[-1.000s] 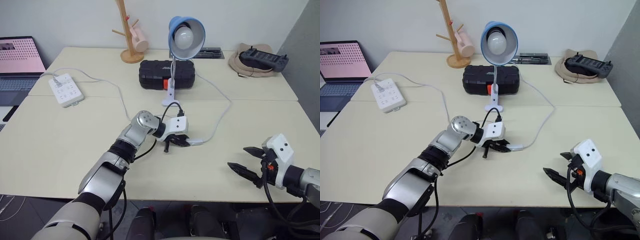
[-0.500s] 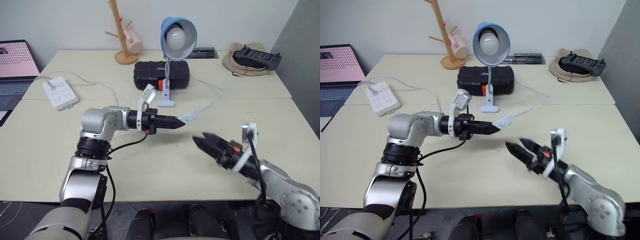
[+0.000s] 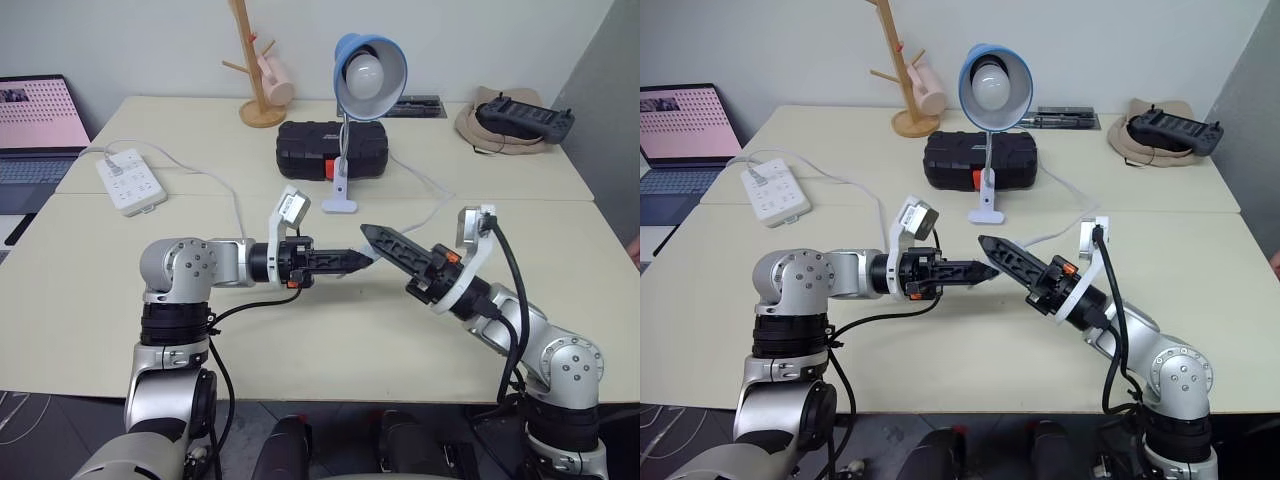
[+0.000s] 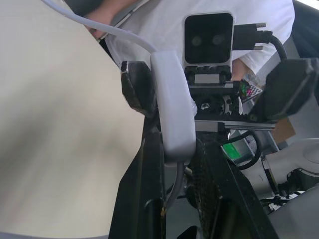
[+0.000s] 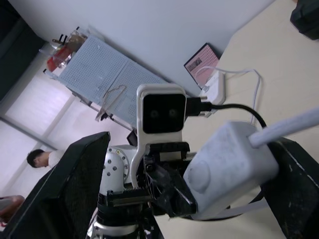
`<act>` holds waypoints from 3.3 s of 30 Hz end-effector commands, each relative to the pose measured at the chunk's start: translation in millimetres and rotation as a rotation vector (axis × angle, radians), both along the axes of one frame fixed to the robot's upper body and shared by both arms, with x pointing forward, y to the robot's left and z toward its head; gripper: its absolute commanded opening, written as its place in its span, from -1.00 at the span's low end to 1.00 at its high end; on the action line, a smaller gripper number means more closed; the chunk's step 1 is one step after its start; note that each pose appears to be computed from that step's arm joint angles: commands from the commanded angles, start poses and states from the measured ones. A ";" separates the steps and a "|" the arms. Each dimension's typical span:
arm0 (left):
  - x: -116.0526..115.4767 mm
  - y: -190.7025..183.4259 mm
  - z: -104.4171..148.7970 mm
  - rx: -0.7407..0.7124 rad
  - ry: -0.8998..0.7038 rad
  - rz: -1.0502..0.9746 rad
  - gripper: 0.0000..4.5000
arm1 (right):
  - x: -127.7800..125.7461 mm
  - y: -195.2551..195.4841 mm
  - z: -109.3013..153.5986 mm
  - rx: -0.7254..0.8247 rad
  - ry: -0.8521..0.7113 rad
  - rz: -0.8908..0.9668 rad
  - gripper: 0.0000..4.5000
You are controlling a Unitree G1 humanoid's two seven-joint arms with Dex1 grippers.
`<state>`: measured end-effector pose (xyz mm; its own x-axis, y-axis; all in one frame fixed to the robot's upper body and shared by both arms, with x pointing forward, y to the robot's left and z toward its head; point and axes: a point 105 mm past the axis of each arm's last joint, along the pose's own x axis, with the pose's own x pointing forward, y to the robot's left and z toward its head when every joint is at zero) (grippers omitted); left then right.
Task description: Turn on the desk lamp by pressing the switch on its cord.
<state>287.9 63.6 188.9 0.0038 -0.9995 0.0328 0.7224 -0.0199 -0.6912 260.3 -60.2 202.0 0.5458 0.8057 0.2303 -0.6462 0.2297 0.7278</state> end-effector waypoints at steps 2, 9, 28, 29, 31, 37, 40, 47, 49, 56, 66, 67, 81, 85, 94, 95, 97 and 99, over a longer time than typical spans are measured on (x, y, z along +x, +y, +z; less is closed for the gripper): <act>-4.0 0.7 12.1 -0.036 -0.040 -0.005 -0.82 | -5.9 5.7 9.6 0.020 -0.033 0.045 1.00; -5.0 -0.2 13.0 -0.039 -0.041 -0.007 -0.82 | -5.5 6.7 9.4 0.023 -0.031 0.046 0.56; -7.8 -1.6 13.5 -0.041 -0.046 -0.020 -0.82 | -7.9 2.1 9.5 0.044 -0.023 0.042 -0.60; -7.8 -1.6 13.5 -0.040 -0.048 -0.019 -0.82 | -8.2 2.5 8.5 0.031 -0.028 0.042 -0.60; -8.2 -1.5 13.4 -0.040 -0.050 -0.021 -0.82 | -8.8 3.1 7.4 0.012 -0.038 0.043 -0.60; -8.7 -1.2 13.4 -0.038 -0.053 -0.025 -0.82 | -11.0 2.1 8.1 -0.021 -0.061 0.042 -0.45; -8.9 -1.7 14.1 -0.039 -0.056 -0.028 -0.82 | -11.9 0.5 9.4 -0.012 -0.058 0.041 -0.15; -10.4 -1.6 14.9 -0.039 -0.060 -0.033 -0.82 | -11.7 -8.6 6.0 -0.017 -0.030 0.028 0.21; -10.6 -1.7 15.5 -0.039 -0.061 -0.035 -0.82 | -12.7 -12.1 5.3 -0.018 -0.025 0.032 0.21; -10.7 -1.5 16.7 -0.040 -0.064 -0.034 -0.82 | -12.7 -22.5 2.8 -0.005 -0.002 0.019 0.21; -10.6 -2.4 17.3 -0.037 -0.066 -0.036 -0.82 | -13.9 -17.6 4.7 0.002 -0.010 0.042 0.21; -10.6 -2.8 17.2 -0.037 -0.067 -0.036 -0.82 | -14.0 -17.3 4.7 0.002 -0.011 0.044 0.21; -12.7 -4.9 15.5 -0.040 -0.072 -0.038 -0.82 | -10.3 -10.8 6.2 0.018 -0.011 0.061 -0.60; -12.4 -4.0 15.5 -0.041 -0.072 -0.033 -0.82 | -10.9 -10.8 5.7 0.019 -0.009 0.066 -0.71; -12.1 -2.9 15.8 -0.039 -0.074 -0.031 -0.82 | -11.2 -9.9 2.6 -0.023 -0.023 0.060 -0.72; -12.0 -3.0 15.8 -0.039 -0.074 -0.031 -0.82 | -11.3 -10.1 2.6 -0.023 -0.025 0.060 -0.72; -11.8 -2.6 15.9 -0.037 -0.076 -0.031 -0.82 | -12.1 -10.6 2.7 -0.027 -0.033 0.062 -0.56; -11.3 -2.7 16.1 -0.035 -0.079 -0.031 -0.82 | -13.1 -11.9 3.0 -0.027 -0.039 0.062 -0.34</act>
